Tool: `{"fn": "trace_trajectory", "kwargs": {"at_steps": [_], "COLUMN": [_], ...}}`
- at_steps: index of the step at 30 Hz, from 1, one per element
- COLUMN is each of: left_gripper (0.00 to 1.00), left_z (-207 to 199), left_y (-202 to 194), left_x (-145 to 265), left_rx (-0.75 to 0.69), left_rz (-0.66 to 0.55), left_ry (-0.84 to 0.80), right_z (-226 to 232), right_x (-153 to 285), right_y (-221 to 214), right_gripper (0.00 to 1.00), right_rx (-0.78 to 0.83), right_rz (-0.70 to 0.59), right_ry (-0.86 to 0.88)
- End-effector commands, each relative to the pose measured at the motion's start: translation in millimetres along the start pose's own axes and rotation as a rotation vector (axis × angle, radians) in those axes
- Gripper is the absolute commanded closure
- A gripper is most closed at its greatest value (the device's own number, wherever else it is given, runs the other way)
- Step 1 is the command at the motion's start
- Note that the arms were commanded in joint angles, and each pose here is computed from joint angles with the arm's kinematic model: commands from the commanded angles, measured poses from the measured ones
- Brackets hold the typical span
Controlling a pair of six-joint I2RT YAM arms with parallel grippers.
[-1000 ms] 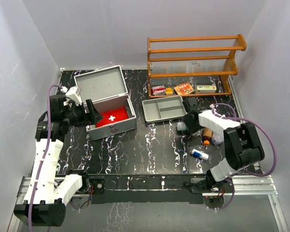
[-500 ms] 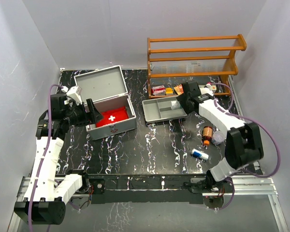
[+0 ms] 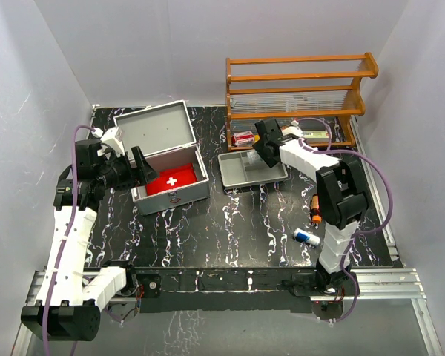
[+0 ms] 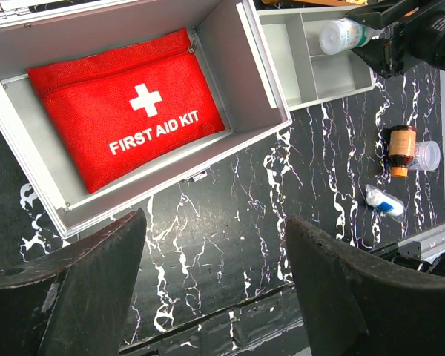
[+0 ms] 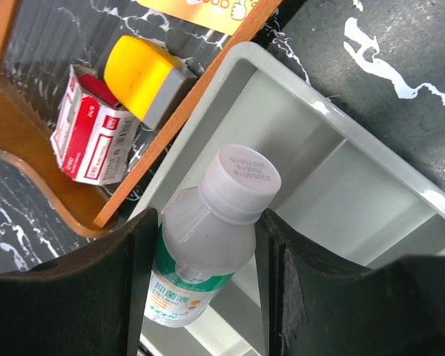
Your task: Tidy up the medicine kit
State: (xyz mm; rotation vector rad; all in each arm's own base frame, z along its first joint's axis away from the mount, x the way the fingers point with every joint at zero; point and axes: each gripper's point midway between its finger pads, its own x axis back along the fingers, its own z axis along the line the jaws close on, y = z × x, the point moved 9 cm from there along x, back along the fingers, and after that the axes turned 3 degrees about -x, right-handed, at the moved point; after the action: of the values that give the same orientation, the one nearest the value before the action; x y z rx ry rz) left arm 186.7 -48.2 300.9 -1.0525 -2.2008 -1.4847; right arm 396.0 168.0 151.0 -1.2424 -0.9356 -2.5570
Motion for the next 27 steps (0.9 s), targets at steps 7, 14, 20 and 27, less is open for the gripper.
{"fn": "trace_trajectory", "kwargs": {"at_steps": [7,14,20,27], "left_gripper": [0.26,0.24,0.24,0.24], "left_z": [-5.7,-7.0,-9.5,-20.7], "left_y": [2.9,3.3,3.2,-1.0], "left_x": [4.1,7.4,10.4,14.1], "left_rx": [0.0,-0.026,-0.034,-0.086], "left_rz": [0.006,0.006,0.003,0.004], "left_ry": [-0.029,-0.039,-0.056,-0.176], "right_z": [20.4,26.2,22.2,3.8], "right_x": [-10.1,1.7,25.8,69.3], "right_y": [-6.2,-2.8,5.2,18.3], "right_gripper": [0.53,0.33,0.3,0.3], "right_rx": [-0.031,0.006,0.017,0.223], "right_rz": [-0.042,-0.032,-0.029,-0.008], "right_ry": [0.045,0.097,0.131,0.225]}}
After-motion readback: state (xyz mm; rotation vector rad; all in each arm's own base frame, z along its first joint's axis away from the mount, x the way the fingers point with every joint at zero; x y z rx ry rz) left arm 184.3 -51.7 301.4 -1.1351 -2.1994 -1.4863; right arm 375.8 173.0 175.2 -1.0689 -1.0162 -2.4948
